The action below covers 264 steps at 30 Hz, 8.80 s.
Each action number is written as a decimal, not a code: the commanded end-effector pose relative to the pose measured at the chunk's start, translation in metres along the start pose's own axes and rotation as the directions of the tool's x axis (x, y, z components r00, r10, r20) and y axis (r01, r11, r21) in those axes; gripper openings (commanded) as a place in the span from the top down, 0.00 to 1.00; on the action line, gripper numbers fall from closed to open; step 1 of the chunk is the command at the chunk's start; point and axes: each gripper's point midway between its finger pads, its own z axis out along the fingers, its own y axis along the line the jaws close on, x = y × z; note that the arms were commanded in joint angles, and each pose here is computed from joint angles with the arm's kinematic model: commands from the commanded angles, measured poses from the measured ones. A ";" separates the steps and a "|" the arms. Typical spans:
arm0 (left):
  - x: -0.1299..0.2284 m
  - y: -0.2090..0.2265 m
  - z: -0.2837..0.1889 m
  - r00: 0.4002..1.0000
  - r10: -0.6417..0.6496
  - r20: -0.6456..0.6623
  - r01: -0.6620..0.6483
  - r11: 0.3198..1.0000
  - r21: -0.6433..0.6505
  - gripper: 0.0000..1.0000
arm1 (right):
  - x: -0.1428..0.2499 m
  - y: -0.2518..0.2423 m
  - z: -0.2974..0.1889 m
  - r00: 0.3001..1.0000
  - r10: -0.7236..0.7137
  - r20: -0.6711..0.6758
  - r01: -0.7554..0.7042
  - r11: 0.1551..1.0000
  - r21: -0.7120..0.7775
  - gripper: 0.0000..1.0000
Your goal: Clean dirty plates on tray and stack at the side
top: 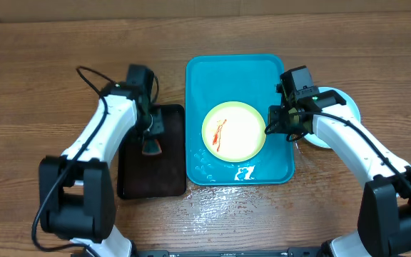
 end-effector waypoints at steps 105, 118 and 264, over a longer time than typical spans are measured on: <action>0.004 -0.111 0.053 0.888 0.422 -0.185 -0.460 0.814 -0.354 0.96 | 0.048 -0.001 0.077 0.990 0.047 -0.136 -0.058 0.995 -0.076 0.96; -0.029 -0.109 0.049 0.913 0.389 -0.125 -0.408 0.873 -0.265 0.96 | 0.048 -0.001 0.077 0.990 0.047 -0.136 -0.057 0.996 -0.075 0.96; -0.007 -0.247 0.031 0.620 0.762 0.188 -0.782 0.583 0.220 0.96 | 0.053 -0.007 0.077 0.987 0.043 -0.152 -0.051 0.998 -0.046 0.96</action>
